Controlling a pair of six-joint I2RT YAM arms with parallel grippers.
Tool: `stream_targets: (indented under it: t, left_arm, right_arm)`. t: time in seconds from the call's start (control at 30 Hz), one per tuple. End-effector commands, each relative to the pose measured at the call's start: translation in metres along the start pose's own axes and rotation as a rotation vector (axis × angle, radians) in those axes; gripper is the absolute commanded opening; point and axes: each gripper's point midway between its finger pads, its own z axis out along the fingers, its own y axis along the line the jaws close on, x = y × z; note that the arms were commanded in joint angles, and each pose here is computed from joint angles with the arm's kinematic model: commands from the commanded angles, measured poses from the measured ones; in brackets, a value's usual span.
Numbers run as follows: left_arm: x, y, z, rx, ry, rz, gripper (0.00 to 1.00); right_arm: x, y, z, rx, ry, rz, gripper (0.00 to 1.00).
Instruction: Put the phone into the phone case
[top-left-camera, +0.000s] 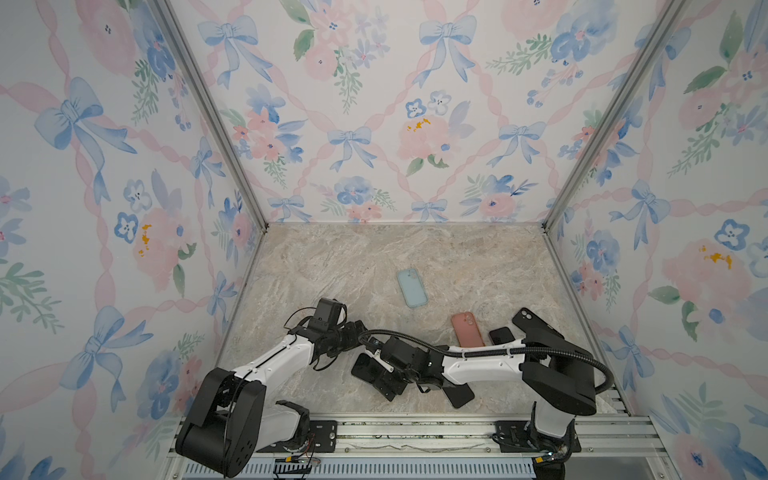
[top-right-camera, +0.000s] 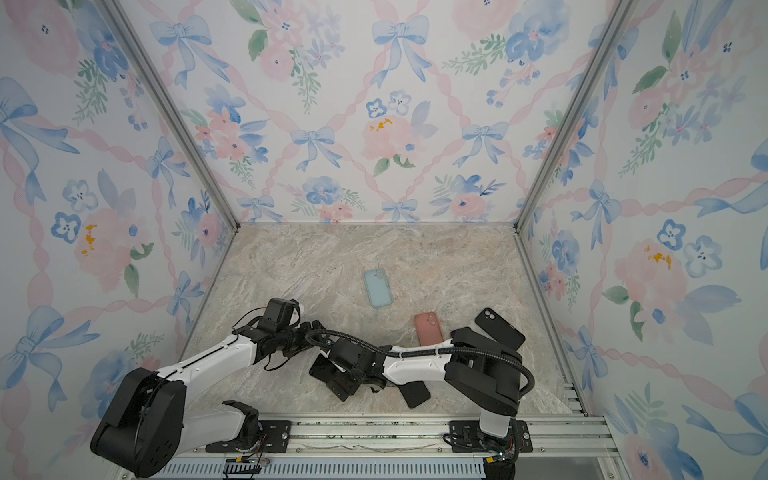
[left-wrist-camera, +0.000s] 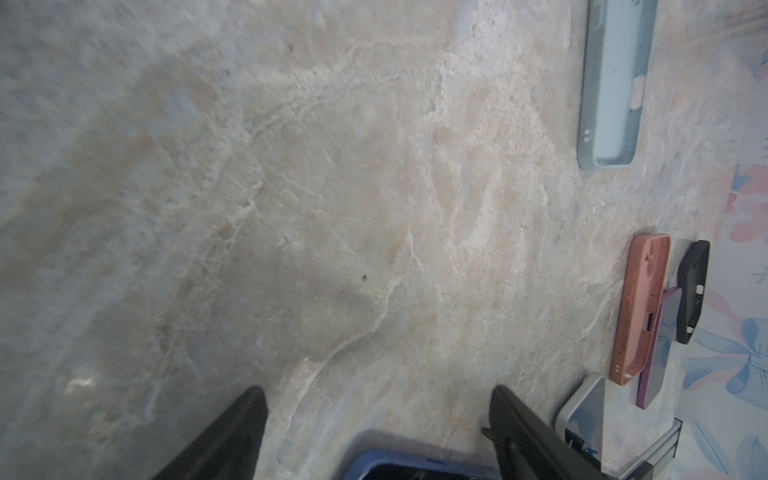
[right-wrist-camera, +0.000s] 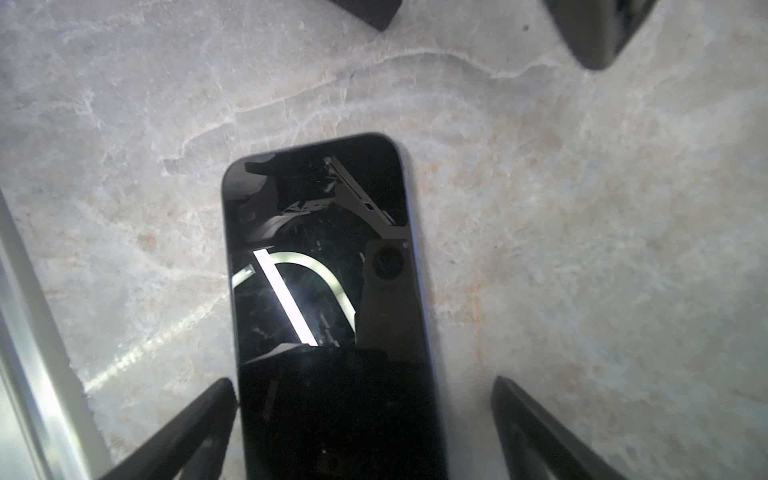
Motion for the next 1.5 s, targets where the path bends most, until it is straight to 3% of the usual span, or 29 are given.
stream_targets:
  t: [0.0,0.23,0.57,0.97,1.17,1.47]
  left_arm:
    - [0.015,0.018,0.004,-0.064,0.046,-0.036,0.86]
    - [0.014,0.019,0.004,-0.068,0.047,-0.040,0.87]
    - [0.004,0.030,0.002,-0.083,0.020,-0.104,0.87]
    - [0.000,0.045,-0.001,-0.097,0.006,-0.178,0.88]
    - [0.002,0.047,0.001,-0.099,0.013,-0.184,0.89]
    - [0.003,0.048,0.002,-0.096,0.016,-0.187,0.89]
  right_arm:
    - [0.018,0.004,0.010,-0.004,0.072,0.001,0.97]
    - [0.032,0.001,0.013,0.031,0.128,-0.011,0.97]
    - [0.023,-0.005,-0.002,0.042,0.090,-0.013,0.97]
    - [0.001,-0.002,-0.012,-0.028,0.062,-0.150,0.97]
    - [0.005,0.004,-0.001,-0.084,0.126,-0.115,0.97]
    - [0.012,-0.009,0.003,-0.029,0.149,-0.099,0.97]
